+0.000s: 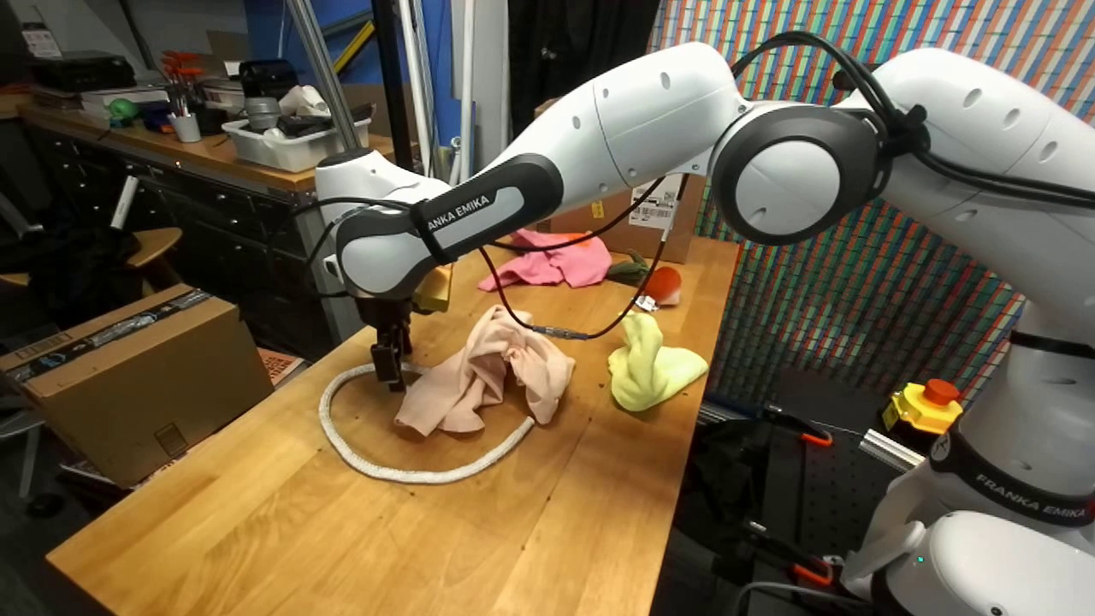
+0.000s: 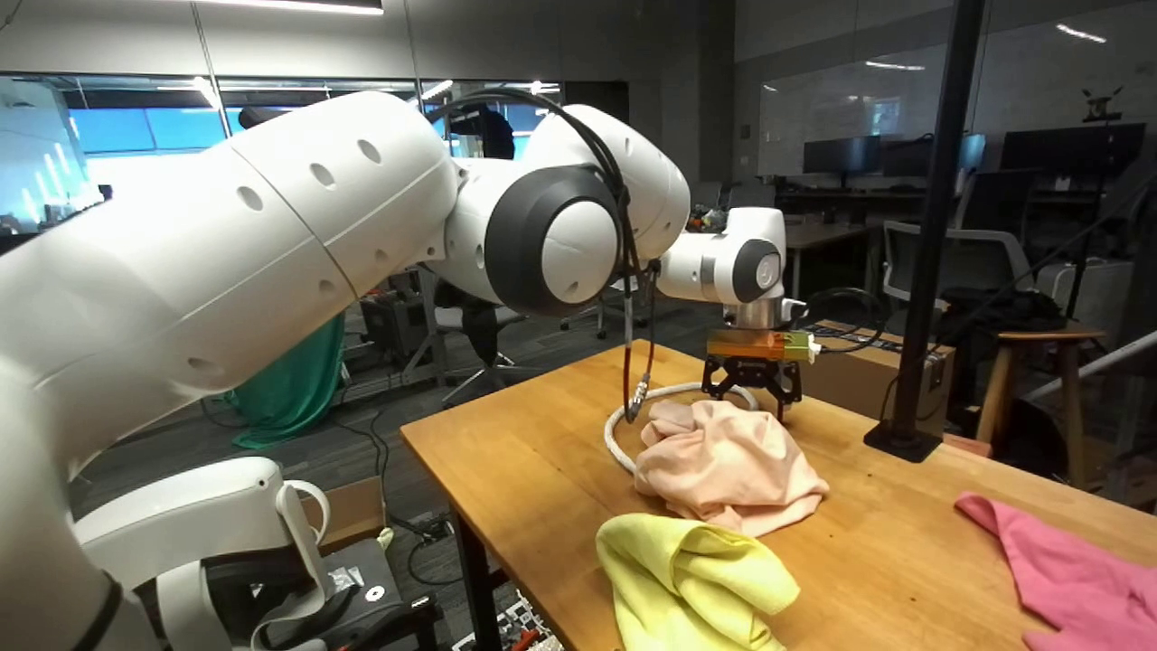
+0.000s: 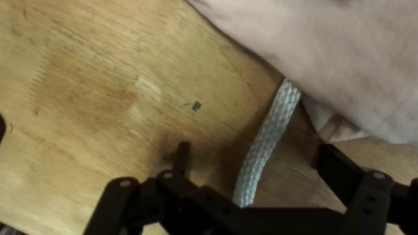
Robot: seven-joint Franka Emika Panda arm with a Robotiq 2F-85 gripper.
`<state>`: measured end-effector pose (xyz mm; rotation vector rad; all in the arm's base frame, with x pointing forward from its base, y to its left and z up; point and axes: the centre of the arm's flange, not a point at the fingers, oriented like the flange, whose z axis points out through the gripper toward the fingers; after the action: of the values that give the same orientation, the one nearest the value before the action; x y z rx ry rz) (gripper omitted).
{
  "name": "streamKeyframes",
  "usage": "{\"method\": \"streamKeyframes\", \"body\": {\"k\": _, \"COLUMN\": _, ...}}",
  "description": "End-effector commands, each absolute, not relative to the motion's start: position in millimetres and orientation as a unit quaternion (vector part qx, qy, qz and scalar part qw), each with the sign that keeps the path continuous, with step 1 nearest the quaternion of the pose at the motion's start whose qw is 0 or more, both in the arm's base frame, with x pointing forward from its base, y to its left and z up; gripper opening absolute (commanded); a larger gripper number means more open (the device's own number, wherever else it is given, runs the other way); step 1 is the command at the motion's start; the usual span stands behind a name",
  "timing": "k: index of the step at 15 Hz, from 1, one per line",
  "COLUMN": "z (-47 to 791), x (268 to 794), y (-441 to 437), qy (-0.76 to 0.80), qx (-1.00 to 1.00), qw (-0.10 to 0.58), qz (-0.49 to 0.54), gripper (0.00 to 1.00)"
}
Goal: Separate the objects on the table.
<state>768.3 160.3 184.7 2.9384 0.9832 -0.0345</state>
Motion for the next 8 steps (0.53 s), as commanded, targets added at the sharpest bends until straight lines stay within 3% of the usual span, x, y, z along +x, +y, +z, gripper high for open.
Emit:
{"method": "streamKeyframes", "body": {"k": 1, "z": 186.3, "x": 788.5, "y": 159.4, "qy": 0.318, "qx": 0.948, "qw": 0.009, "qz": -0.009, "gripper": 1.00}}
{"method": "streamKeyframes", "body": {"k": 7, "z": 184.3, "x": 790.4, "y": 155.8, "qy": 0.314, "qx": 0.949, "qw": 0.007, "qz": -0.014, "gripper": 1.00}}
{"method": "streamKeyframes", "body": {"k": 8, "z": 184.1, "x": 790.9, "y": 155.3, "qy": 0.313, "qx": 0.950, "qw": 0.006, "qz": -0.014, "gripper": 0.75}}
